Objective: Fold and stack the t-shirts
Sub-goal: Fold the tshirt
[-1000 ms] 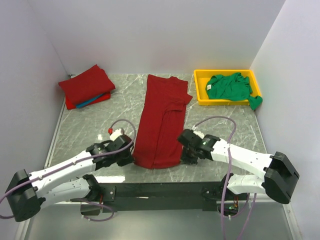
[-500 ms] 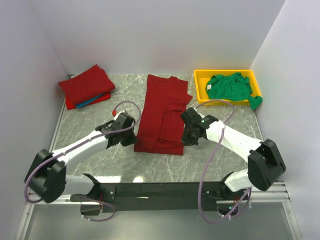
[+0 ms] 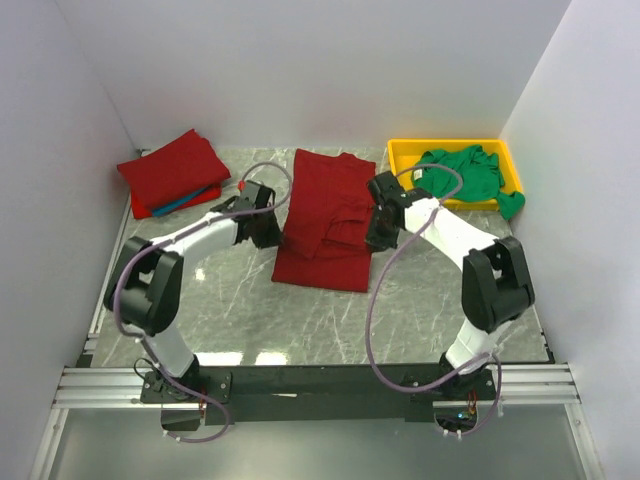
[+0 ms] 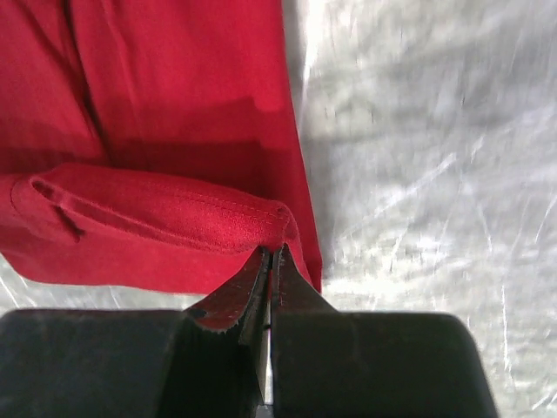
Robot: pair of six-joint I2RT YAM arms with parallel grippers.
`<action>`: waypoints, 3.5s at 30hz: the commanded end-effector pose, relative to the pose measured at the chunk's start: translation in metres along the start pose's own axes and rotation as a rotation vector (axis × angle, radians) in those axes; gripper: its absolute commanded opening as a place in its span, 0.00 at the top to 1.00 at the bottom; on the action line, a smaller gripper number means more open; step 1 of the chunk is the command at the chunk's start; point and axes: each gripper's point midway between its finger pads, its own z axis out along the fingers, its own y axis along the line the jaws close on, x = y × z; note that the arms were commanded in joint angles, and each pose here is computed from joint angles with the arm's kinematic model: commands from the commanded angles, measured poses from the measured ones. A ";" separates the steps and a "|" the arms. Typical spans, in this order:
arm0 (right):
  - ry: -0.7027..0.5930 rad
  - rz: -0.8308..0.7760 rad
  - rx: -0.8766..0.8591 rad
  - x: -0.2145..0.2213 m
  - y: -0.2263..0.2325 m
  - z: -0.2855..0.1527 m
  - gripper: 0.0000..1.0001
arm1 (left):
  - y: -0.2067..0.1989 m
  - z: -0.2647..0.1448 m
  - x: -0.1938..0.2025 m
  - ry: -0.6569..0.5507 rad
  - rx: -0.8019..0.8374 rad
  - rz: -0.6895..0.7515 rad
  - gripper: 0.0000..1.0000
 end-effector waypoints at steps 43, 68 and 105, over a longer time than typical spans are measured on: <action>0.093 -0.217 -0.173 -0.043 0.108 0.035 0.49 | -0.023 0.010 -0.049 0.130 0.301 0.151 0.25; -0.042 -0.057 -0.137 -0.114 0.123 0.100 0.51 | -0.014 0.040 0.037 0.383 0.393 0.243 0.24; -0.021 0.066 -0.095 0.017 -0.011 0.022 0.45 | 0.021 0.000 0.014 0.181 0.175 0.214 0.25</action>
